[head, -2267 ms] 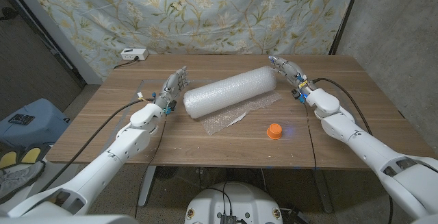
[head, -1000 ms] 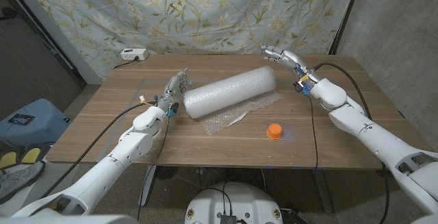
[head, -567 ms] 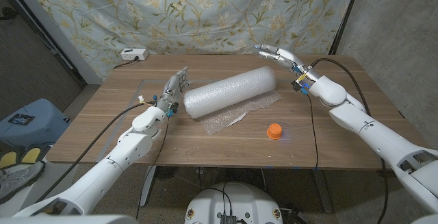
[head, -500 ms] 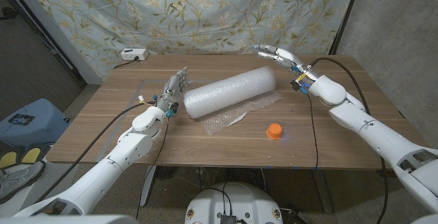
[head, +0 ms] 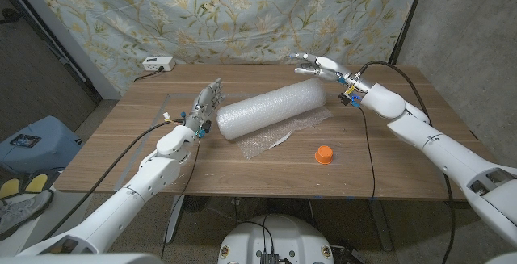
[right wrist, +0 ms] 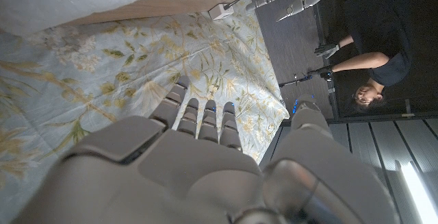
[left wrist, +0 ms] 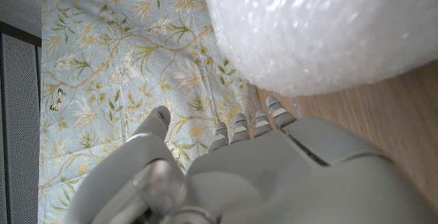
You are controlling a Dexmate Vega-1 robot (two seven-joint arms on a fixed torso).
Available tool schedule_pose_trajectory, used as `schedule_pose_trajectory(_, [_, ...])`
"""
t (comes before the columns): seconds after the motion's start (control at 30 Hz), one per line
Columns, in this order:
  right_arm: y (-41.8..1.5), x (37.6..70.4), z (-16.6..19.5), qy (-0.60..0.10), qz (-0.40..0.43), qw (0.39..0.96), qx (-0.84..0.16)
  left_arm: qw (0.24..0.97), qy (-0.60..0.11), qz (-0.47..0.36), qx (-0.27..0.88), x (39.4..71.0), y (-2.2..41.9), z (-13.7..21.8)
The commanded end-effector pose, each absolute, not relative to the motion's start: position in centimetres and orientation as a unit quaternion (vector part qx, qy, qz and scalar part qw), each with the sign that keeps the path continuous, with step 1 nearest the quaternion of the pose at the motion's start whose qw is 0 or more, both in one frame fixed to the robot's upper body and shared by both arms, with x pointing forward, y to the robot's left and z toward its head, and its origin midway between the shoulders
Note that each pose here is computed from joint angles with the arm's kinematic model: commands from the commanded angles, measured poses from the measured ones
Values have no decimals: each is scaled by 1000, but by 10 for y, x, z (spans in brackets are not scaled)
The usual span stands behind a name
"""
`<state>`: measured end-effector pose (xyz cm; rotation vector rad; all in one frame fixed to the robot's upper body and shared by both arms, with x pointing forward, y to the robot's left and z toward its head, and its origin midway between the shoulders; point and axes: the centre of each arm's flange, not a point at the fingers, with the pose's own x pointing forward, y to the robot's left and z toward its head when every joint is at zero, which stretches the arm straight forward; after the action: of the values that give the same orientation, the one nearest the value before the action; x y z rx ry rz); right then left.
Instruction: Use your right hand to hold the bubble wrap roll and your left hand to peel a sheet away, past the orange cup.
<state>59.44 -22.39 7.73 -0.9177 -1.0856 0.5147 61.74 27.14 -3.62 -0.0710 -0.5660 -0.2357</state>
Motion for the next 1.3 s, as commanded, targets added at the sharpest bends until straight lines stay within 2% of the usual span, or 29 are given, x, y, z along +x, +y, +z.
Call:
schedule_pose_trajectory(0.03, [-199,587,83,-501,248,678,-477,953,-279,-114,-33,614,275,-35])
schedule_pose_trajectory(0.53, [-176,580,93,-511,257,613,-545,952,-280,-116,-41,614,276,-38])
schedule_pose_trajectory(1.3, [-150,589,101,-530,255,515,-624,954,-274,-113,-43,610,274,-41])
